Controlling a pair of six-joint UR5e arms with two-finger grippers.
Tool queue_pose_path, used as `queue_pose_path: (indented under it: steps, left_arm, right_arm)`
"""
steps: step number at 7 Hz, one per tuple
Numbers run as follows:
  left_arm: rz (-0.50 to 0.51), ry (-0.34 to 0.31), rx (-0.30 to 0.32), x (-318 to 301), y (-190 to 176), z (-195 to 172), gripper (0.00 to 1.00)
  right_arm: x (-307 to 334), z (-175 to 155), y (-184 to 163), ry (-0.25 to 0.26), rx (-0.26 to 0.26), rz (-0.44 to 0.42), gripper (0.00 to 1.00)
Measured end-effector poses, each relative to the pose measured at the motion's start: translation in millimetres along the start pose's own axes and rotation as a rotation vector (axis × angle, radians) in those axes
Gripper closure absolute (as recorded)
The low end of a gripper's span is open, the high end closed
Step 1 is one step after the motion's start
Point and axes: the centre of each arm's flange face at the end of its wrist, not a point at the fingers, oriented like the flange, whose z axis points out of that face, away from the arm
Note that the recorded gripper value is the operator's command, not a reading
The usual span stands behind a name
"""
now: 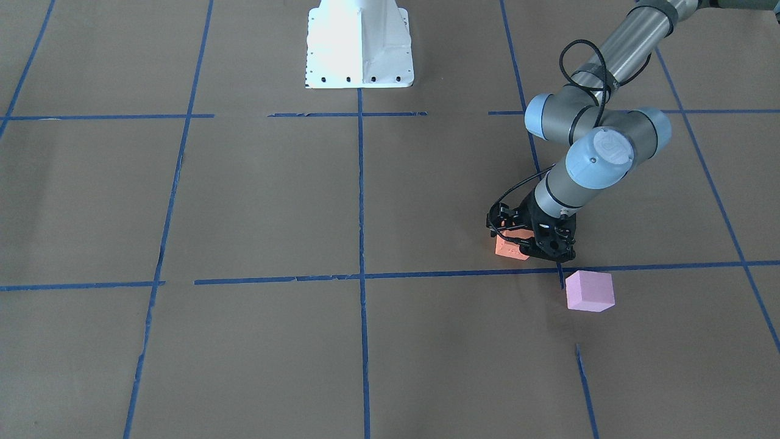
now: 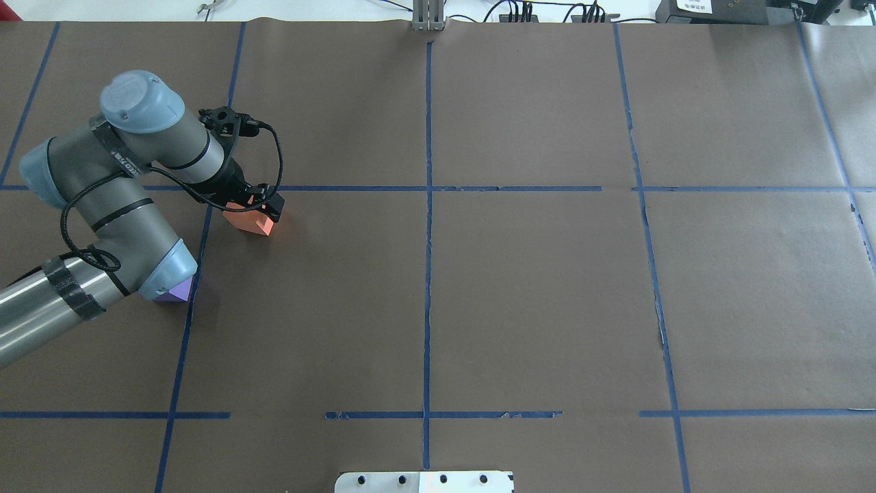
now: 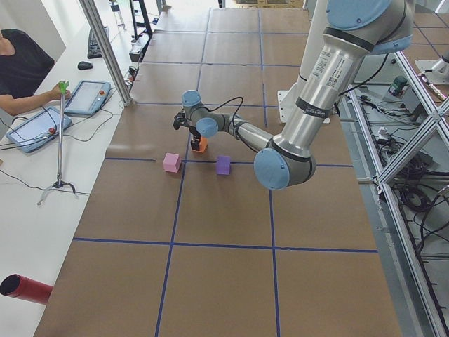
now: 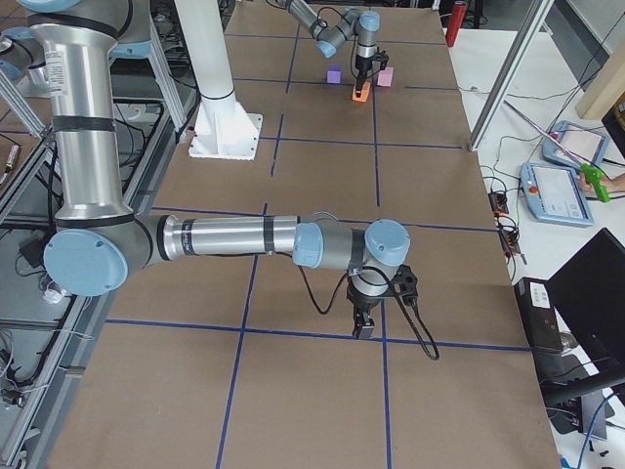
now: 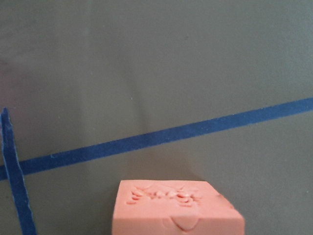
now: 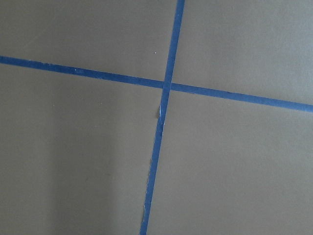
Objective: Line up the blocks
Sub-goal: 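Close the left gripper on the orange cube, then lift the orange cube with the left gripper toward the pink cube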
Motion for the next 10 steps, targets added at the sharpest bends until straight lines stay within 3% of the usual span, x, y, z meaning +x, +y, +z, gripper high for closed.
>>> queue_pose_path:
  steps: [1, 2, 6, 8, 10]
  left_arm:
    - [-0.004, 0.000, 0.002, 0, -1, -1, 0.93]
    - [-0.018, 0.002, 0.011, -2, -5, -7, 0.95]
    - [-0.075, -0.021, 0.076, -11, -20, -103, 0.91]
    - [-0.078, -0.071, 0.063, -17, -14, -150, 0.92]
    - [-0.083, -0.111, 0.018, -47, -1, -156, 0.94]
  right_arm:
    - [0, 0, 0, 0.000, 0.000, 0.000, 0.00]
    - [0, 0, 0, 0.000, 0.000, 0.000, 0.00]
    - [0, 0, 0, 0.000, 0.000, -0.001, 0.00]
    - [0, 0, 0, 0.000, 0.000, 0.000, 0.00]
    - [0, 0, 0, 0.000, 0.000, 0.000, 0.00]
